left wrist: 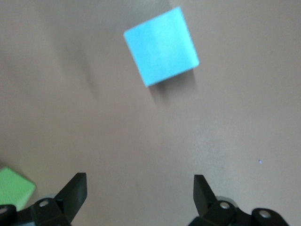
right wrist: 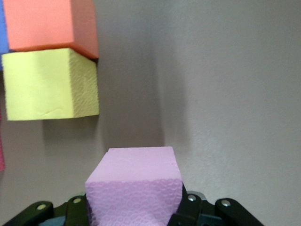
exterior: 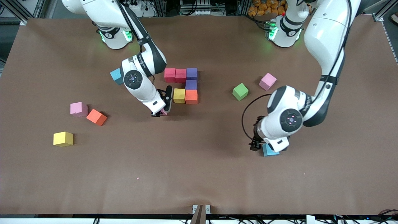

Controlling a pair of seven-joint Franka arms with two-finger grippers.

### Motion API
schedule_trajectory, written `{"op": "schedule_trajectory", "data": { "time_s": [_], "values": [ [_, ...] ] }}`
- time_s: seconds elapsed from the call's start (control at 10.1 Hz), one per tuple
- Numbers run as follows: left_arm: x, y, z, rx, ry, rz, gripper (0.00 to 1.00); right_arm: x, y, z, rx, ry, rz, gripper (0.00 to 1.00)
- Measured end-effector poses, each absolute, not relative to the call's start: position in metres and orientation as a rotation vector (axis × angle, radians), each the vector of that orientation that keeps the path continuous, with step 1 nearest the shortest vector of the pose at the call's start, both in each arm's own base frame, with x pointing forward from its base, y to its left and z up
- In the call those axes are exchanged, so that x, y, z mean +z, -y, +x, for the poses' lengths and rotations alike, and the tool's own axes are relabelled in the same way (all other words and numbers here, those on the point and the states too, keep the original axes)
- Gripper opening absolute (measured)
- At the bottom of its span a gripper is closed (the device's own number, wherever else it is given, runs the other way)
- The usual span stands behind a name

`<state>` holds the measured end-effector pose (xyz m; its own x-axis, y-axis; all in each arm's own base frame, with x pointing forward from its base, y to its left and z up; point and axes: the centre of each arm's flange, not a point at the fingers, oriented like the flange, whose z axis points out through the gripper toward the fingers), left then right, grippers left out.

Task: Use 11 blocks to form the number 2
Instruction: 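Reach the left gripper to the cyan cube while the right gripper carries pink, then lower the pink cube below yellow while the left gripper grasps cyan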

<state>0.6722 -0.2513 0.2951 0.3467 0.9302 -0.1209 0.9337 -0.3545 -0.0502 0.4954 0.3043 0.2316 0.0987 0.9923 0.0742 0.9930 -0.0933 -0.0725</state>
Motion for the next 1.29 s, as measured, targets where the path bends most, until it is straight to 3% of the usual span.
{"op": "schedule_trajectory", "data": {
  "time_s": [1.29],
  "values": [
    [0.257,0.182,0.683,-0.185,-1.103,2.976,1.00,0.210,-0.334,0.444,0.086,2.039,-2.203,0.59]
  ]
}}
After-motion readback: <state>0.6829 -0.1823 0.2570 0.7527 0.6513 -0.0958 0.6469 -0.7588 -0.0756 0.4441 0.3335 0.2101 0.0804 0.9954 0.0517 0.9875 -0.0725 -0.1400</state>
